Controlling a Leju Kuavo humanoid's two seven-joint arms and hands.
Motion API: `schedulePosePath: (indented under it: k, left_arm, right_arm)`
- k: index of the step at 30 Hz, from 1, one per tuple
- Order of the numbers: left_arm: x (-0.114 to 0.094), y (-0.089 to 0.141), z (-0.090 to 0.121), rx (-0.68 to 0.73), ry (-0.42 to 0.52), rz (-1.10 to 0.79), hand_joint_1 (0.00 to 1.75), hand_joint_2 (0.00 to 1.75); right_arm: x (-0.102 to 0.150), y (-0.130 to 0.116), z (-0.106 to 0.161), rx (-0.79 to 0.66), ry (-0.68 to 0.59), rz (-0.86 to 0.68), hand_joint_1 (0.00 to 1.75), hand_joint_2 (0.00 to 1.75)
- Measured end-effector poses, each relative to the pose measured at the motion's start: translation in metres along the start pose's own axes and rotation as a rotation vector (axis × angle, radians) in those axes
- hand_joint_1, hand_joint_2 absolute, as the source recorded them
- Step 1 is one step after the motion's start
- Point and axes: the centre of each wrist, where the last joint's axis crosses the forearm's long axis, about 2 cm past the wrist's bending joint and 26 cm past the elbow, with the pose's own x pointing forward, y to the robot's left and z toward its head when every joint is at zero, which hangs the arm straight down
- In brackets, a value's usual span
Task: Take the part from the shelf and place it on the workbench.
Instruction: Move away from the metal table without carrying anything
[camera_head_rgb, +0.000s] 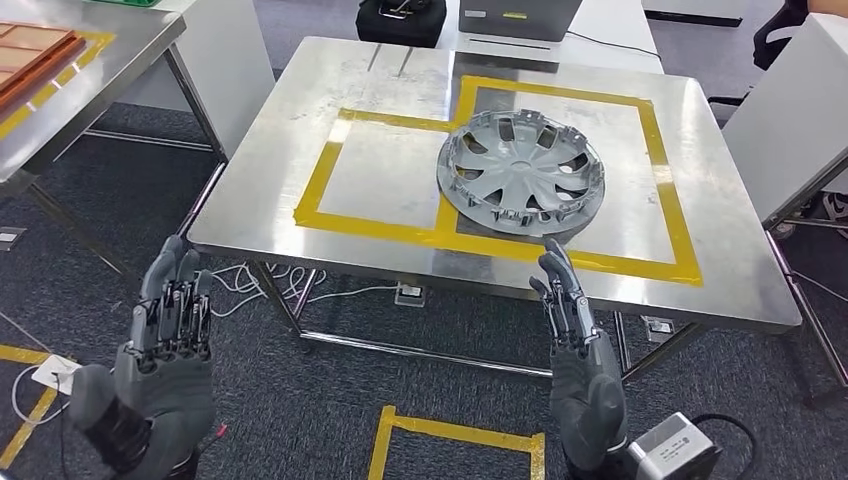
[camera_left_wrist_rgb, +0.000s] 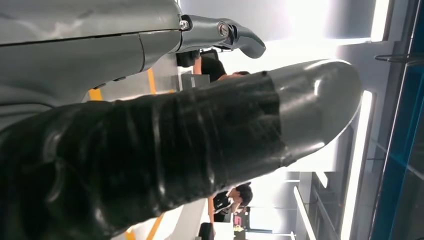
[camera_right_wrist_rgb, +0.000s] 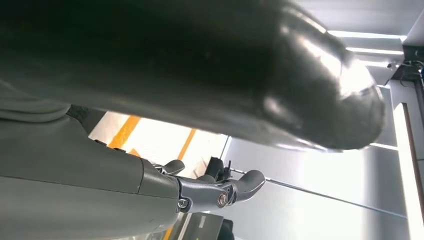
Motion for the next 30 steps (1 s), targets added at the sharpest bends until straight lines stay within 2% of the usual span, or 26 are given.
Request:
schedulePosePath:
  k: [30]
  left_arm:
    - [-0.0046, -0.0028, -0.0067, -0.027, -0.005, 0.045, 0.0, 0.0]
  right_arm:
    - [0.0046, -0.0016, 0.0076, -0.045, 0.027, 0.032, 0.0, 0.0]
